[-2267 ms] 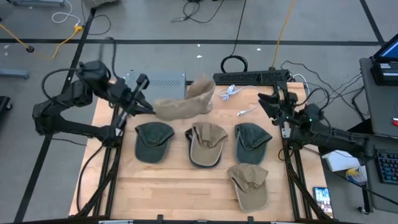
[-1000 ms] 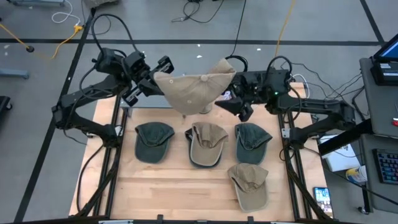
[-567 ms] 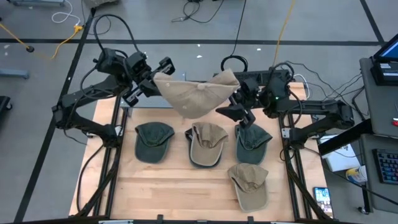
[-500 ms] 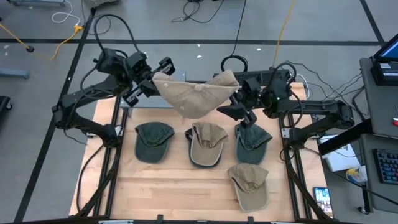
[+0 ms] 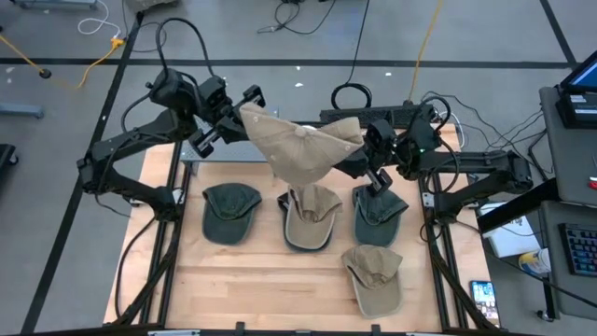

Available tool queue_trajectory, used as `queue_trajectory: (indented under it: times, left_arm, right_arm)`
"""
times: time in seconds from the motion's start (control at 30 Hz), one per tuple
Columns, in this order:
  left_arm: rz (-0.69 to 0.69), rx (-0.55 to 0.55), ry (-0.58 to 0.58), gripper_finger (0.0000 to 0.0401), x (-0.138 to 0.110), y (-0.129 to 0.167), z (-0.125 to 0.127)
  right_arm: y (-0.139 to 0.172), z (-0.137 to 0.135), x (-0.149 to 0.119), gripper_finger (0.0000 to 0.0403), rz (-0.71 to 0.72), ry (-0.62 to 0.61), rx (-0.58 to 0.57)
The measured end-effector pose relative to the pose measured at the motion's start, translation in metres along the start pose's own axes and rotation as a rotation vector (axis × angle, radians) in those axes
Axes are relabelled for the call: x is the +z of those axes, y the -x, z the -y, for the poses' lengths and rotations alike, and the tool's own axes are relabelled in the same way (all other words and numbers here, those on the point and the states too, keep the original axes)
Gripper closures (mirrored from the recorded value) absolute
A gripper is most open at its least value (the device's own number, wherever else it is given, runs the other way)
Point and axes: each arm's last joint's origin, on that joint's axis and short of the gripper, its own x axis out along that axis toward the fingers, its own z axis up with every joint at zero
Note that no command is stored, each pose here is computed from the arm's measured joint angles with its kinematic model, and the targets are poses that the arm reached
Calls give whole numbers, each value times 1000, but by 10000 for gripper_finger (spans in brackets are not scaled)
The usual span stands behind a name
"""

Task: Pick & Place hat
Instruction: Put the left brown cap on the shelf

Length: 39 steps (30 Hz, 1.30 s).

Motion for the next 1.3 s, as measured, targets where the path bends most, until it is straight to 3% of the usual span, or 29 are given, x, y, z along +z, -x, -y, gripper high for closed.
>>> queue_trajectory:
  times: [0.3, 0.7, 1.03, 1.3]
  left_arm:
    - [14, 93, 190, 343, 5, 19, -8]
    - [18, 139, 147, 246, 19, 31, 6]
    - [-74, 302, 169, 240, 15, 46, 22]
    - [-192, 470, 209, 240, 0, 53, 32]
  right_arm:
    - [3, 2, 4, 397, 6, -112, -63]
    - [28, -9, 29, 397, -86, -344, -216]
    - [49, -13, 20, 397, -253, -604, -429]
    - [52, -9, 6, 397, -362, -670, -490]
